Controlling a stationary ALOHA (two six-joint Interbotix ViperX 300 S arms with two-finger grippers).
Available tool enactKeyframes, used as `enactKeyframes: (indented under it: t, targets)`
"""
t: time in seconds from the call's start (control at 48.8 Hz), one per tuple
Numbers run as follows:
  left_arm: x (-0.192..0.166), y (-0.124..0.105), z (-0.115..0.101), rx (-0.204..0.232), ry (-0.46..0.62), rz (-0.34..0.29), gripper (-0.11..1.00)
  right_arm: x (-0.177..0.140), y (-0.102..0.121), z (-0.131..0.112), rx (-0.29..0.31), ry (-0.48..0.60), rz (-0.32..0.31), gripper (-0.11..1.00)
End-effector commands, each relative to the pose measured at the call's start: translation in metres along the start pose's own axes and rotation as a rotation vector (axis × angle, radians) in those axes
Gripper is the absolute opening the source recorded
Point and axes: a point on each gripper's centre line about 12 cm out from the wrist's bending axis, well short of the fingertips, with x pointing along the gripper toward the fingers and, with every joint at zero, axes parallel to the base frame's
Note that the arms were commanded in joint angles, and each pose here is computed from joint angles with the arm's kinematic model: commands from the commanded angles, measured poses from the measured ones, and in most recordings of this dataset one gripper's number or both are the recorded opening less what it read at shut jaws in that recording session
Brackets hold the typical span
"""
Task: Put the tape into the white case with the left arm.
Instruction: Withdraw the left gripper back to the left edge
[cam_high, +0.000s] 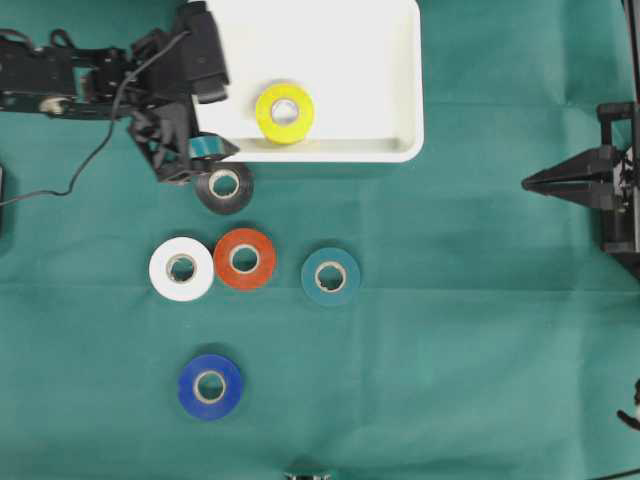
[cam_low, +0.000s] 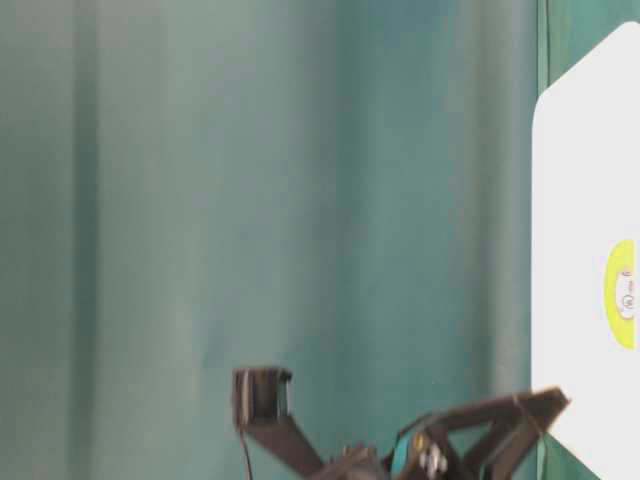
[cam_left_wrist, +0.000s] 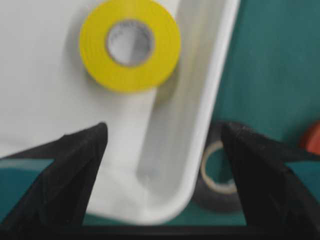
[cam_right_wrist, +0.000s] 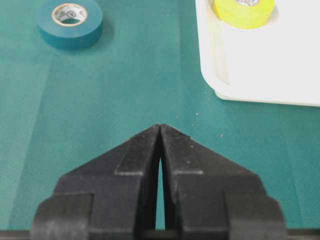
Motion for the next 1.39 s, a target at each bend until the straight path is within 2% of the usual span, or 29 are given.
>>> enactKeyframes:
  t: [0.0, 0.513, 0.882, 1.108, 1.374]
  targets:
    - [-0.014, -0.004, 0.0, 0.012, -0.038, -0.01, 0.9, 0.0, 0.0, 0.005, 0.001, -0.014, -0.001, -0.1]
    - [-0.061, -0.016, -0.054, 0.047, -0.073, -0.046, 0.9, 0.0, 0.0, 0.005, 0.001, -0.014, -0.001, -0.1]
    - [-0.08, -0.018, -0.089, 0.059, -0.104, -0.066, 0.9, 0.0, 0.0, 0.005, 0.001, -0.015, -0.001, -0.1]
    - [-0.081, -0.03, -0.09, 0.1, -0.129, -0.106, 0.9, 0.0, 0.0, 0.005, 0.001, -0.014, -0.001, -0.1]
    - [-0.082, -0.053, -0.099, 0.179, -0.107, -0.187, 0.9, 0.0, 0.0, 0.005, 0.001, -0.015, -0.001, -0.1]
